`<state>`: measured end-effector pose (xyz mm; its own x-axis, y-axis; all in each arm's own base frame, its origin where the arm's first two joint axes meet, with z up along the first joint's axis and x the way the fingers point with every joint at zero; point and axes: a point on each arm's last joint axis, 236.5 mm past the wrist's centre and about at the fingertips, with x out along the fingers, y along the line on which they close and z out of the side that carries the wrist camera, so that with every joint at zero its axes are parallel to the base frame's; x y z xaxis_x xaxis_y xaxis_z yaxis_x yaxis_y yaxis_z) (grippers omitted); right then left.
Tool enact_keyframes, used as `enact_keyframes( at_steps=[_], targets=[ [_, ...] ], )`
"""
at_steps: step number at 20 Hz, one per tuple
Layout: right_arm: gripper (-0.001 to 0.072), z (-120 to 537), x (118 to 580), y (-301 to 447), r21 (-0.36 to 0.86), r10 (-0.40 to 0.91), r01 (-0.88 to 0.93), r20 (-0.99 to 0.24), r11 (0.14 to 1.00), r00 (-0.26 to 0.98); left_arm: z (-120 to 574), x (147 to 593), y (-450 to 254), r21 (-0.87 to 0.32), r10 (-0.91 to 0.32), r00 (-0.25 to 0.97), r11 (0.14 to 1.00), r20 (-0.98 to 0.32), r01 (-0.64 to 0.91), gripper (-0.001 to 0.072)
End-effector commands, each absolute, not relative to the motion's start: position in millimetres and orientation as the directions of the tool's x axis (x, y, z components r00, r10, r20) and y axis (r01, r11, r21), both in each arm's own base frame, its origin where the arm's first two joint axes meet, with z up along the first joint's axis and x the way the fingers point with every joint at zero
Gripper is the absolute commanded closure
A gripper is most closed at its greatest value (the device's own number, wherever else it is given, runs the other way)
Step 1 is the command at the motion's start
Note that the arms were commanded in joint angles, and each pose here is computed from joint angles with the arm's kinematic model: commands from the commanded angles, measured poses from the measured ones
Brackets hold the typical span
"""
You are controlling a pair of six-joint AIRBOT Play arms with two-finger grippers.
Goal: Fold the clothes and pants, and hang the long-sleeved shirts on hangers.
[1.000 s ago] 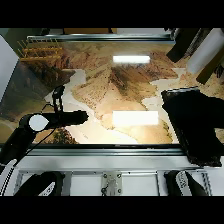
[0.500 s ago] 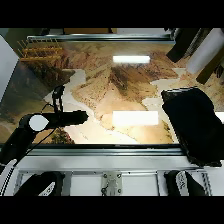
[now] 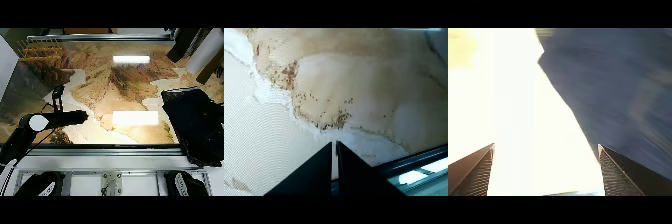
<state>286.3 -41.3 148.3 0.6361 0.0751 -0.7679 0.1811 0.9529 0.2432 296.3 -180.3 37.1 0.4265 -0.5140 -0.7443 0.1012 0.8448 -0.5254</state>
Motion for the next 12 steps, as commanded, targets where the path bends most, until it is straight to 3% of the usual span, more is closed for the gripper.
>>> enact_keyframes(
  at_steps=[1,5,6,7,8,12],
  targets=[
    [0.0024,153,300,35,0.271,0.264,-0.087,-0.732,0.959,0.628,38,299,-180,-0.527,-0.513,0.437,0.844,-0.739,0.101,0.0663],
    [0.0038,144,300,64,0.281,0.326,-0.169,-0.749,0.945,0.577,38,299,-180,-0.527,-0.514,0.437,0.844,-0.738,0.101,0.0663],
    [0.0194,143,299,64,0.281,0.327,-0.170,-0.751,0.944,0.573,38,299,-180,-0.527,-0.514,0.437,0.844,-0.738,0.101,0.0663],
    [0.0492,143,299,64,0.282,0.327,-0.170,-0.752,0.944,0.573,38,299,-180,-0.527,-0.514,0.437,0.844,-0.738,0.101,0.0663],
    [0.0665,143,299,64,0.281,0.327,-0.170,-0.752,0.944,0.573,38,299,-180,-0.527,-0.514,0.437,0.844,-0.738,0.101,0.0663],
    [0.0668,143,299,64,0.282,0.327,-0.169,-0.752,0.944,0.573,38,299,-180,-0.527,-0.514,0.437,0.844,-0.738,0.101,0.0663]
  ],
)
